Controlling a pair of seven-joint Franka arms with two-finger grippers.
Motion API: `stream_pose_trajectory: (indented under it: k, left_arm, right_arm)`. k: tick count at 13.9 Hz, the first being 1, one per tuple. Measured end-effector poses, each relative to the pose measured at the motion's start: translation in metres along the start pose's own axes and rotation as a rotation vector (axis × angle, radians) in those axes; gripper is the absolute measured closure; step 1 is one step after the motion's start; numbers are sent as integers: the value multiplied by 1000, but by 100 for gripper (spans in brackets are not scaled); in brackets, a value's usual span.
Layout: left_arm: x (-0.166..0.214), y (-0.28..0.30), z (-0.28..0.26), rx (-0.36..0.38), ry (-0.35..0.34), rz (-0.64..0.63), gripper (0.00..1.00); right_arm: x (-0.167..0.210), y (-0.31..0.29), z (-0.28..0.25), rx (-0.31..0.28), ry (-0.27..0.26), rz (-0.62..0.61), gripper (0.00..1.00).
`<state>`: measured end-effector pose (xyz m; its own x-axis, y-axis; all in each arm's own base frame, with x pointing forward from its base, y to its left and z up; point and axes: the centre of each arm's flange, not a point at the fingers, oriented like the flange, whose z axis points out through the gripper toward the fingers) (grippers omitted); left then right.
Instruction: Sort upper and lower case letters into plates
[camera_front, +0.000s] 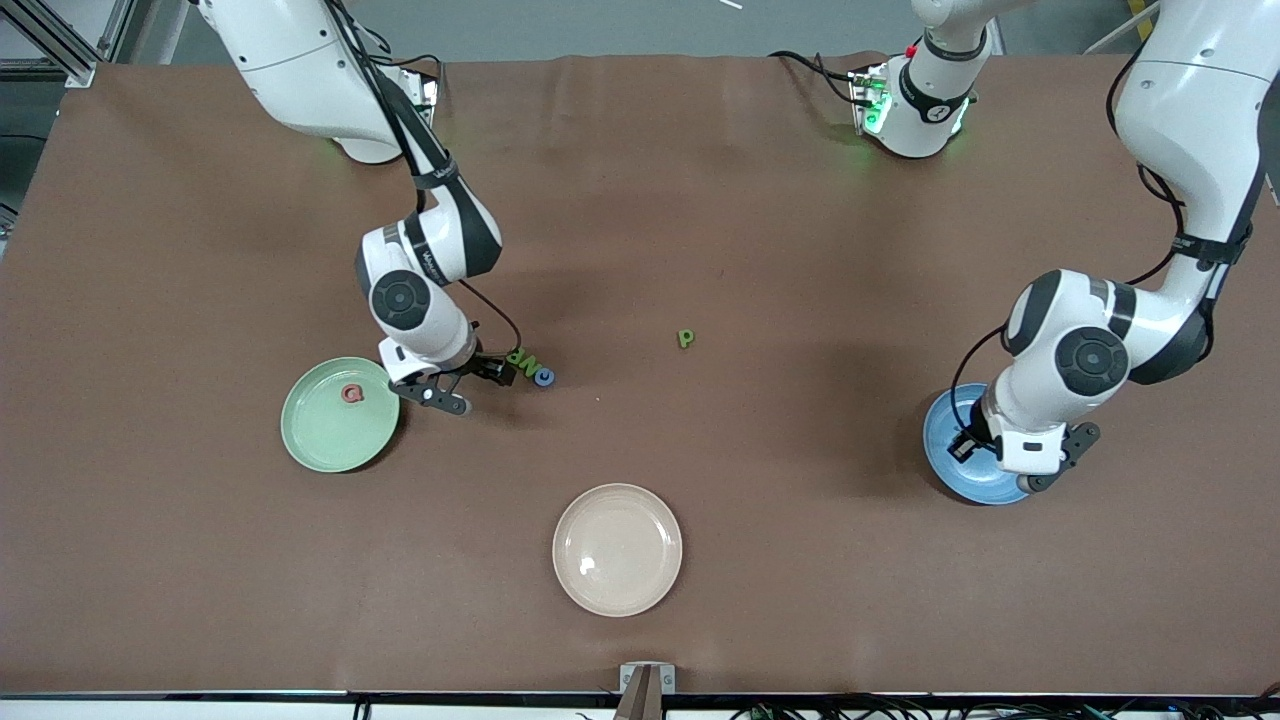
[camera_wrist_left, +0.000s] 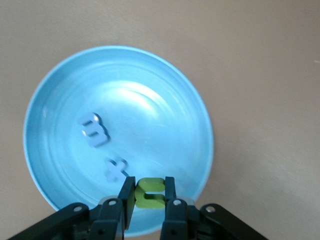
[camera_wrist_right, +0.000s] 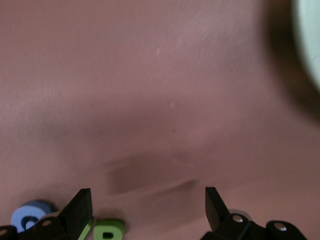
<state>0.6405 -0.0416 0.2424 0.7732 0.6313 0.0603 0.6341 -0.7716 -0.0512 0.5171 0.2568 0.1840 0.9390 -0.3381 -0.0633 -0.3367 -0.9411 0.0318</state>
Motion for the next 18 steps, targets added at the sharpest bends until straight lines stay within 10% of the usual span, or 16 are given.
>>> stream_pose_trajectory:
  k: [7,13,18]
  left_arm:
    - [-36,34,-8,-32,-27,2,1]
    - [-214,144,-19,-38,-59,12,3]
    - [-316,178,-13,-38,-75,127,30]
  right_arm:
    - [-12,8,16,3,17,5,0]
    - [-28,-6,23,15,37,29,0]
    - [-49,-24,24,14,39,51,4]
